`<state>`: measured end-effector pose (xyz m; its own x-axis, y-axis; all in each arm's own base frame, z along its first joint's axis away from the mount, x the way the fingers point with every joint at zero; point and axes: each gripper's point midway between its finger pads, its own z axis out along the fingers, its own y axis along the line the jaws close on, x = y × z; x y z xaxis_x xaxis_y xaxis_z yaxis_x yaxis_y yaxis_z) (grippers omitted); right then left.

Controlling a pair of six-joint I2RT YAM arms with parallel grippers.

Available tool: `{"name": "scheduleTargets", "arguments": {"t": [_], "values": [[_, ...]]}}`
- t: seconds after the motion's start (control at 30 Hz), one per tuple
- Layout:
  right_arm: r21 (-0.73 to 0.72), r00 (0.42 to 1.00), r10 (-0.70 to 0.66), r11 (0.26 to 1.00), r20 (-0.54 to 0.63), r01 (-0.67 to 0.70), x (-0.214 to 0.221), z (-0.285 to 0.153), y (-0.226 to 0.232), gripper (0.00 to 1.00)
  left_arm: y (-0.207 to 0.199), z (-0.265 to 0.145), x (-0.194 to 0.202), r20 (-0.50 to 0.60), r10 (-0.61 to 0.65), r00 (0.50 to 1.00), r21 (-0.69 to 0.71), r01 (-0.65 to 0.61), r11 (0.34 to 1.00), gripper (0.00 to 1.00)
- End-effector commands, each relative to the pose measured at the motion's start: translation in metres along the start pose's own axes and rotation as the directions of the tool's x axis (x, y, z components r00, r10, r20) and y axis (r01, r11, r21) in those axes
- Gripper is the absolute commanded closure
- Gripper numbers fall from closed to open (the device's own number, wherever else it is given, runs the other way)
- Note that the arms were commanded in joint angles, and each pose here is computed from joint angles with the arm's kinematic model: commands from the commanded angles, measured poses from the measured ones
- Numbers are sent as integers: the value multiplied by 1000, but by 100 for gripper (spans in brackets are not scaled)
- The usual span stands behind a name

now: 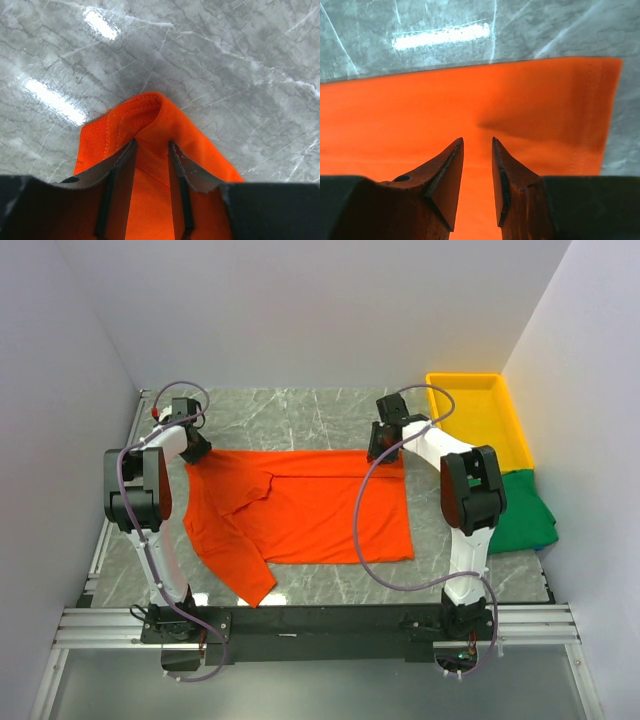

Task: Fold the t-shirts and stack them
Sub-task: Move the tshirt to the center of the board

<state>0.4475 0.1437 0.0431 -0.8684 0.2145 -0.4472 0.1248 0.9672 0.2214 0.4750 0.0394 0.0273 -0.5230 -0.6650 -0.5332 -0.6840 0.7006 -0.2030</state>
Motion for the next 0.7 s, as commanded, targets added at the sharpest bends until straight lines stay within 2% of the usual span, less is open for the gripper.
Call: {"name": "scheduleTargets", "arguments": {"t": [0.0, 0.37, 0.5, 0.63, 0.67], "values": [[39, 996, 58, 997, 68, -61, -16, 6, -5, 64, 18, 14, 21, -57, 17, 998, -46, -20, 999, 62], [83, 995, 46, 996, -88, -38, 10, 45, -3, 65, 13, 15, 17, -64, 4, 998, -35, -6, 999, 62], [105, 995, 46, 994, -88, -37, 6, 57, -7, 66, 14, 18, 14, -65, -10, 998, -39, 7, 999, 62], [86, 998, 37, 996, -50, -32, -21, 58, 1, 66, 11, 21, 4, -60, -36, 998, -35, 34, 999, 62], [95, 996, 49, 995, -74, -41, -19, 65, -5, 66, 10, 22, 3, -61, -38, 997, -40, 35, 999, 62]]}}
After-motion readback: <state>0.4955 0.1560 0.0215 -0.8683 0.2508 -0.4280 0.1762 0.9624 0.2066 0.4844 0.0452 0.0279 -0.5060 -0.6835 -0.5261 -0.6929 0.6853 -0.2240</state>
